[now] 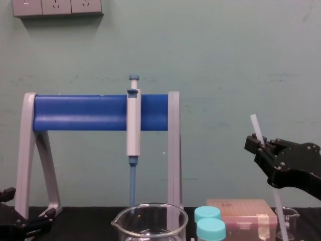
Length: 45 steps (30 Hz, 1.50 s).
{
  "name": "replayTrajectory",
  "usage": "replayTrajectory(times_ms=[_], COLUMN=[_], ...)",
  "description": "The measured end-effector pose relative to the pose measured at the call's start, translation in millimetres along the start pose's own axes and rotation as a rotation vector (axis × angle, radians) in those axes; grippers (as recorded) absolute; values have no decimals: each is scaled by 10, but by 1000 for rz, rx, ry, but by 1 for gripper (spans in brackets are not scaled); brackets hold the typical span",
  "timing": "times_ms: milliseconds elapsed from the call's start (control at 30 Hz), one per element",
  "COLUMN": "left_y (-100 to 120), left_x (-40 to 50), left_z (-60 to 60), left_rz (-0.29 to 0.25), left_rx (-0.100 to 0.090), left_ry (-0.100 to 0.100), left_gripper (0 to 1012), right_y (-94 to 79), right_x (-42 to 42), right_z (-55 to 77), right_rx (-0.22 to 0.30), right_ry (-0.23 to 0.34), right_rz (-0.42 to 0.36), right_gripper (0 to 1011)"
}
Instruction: Pick up the stirring rod with one hand, then place it down.
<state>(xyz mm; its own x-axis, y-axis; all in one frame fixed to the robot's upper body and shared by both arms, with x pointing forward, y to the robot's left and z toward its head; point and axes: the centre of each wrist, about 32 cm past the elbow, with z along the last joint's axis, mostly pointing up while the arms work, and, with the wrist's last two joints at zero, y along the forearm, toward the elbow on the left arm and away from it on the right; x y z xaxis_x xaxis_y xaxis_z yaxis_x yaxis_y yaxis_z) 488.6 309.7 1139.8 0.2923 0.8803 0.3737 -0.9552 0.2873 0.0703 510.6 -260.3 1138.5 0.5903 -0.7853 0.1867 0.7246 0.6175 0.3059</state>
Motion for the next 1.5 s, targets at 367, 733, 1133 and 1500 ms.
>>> replayTrajectory(times_ms=[367, 733, 1133, 1500], left_y=[0, 0, 0, 0], left_x=[0, 0, 0, 0], left_z=[0, 0, 0, 0], left_rz=[0, 0, 0, 0], left_rx=[0, 0, 0, 0], left_ry=[0, 0, 0, 0], left_gripper=[1001, 1000, 1000, 1000], right_y=[1, -9, -53, -78], right_x=[17, 13, 3, -1], right_z=[-52, -64, -98, -146], right_rx=[-19, -32, -54, -78], right_ry=[47, 49, 54, 88], right_rz=[-9, -6, -14, -31], right_gripper=[67, 67, 67, 67])
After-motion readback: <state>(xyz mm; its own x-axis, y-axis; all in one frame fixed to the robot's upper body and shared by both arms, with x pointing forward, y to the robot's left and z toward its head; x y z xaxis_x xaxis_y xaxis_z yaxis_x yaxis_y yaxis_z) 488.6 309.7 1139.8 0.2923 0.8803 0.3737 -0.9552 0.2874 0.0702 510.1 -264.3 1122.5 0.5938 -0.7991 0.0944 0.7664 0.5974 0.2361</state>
